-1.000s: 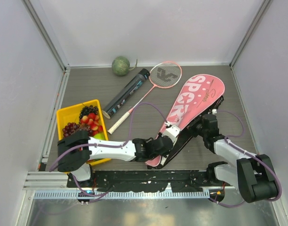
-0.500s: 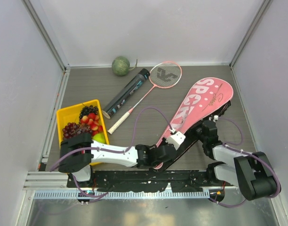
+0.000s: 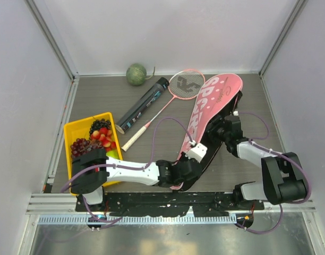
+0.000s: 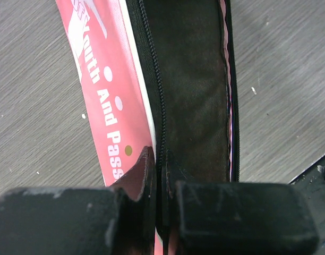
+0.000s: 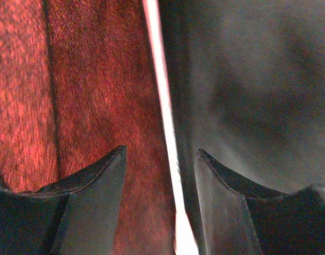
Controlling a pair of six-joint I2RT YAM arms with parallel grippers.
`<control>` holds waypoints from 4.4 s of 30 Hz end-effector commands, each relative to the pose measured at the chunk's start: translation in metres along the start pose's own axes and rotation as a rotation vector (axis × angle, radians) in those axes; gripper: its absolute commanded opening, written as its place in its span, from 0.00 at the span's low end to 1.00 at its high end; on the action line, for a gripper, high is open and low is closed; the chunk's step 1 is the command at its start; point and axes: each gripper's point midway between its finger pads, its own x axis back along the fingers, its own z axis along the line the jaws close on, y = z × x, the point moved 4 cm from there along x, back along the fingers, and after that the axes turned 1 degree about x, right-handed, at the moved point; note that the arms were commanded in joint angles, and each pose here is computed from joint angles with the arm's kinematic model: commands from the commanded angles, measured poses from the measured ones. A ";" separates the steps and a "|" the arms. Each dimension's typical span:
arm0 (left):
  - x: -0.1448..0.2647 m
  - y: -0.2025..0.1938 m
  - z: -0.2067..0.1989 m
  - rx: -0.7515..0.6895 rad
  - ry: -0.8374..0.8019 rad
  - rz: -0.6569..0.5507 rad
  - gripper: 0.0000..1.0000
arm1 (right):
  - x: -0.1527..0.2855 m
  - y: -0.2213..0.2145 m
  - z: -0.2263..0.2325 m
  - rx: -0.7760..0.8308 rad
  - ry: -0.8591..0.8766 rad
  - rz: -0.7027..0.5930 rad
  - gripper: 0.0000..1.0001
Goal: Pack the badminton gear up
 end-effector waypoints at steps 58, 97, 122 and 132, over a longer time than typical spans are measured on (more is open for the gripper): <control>0.039 0.094 0.066 0.728 -0.325 0.050 0.00 | 0.045 0.004 -0.068 0.034 0.127 -0.123 0.79; 0.014 0.038 0.077 0.509 -0.244 0.251 0.27 | 0.088 0.043 -0.014 0.314 0.028 -0.318 0.05; 0.073 0.115 0.076 0.222 -0.416 -0.020 0.52 | 0.122 0.073 0.064 0.566 -0.047 -0.278 0.05; 0.072 0.142 0.003 0.144 -0.660 -0.145 0.53 | 0.107 0.059 0.074 0.500 0.049 -0.290 0.05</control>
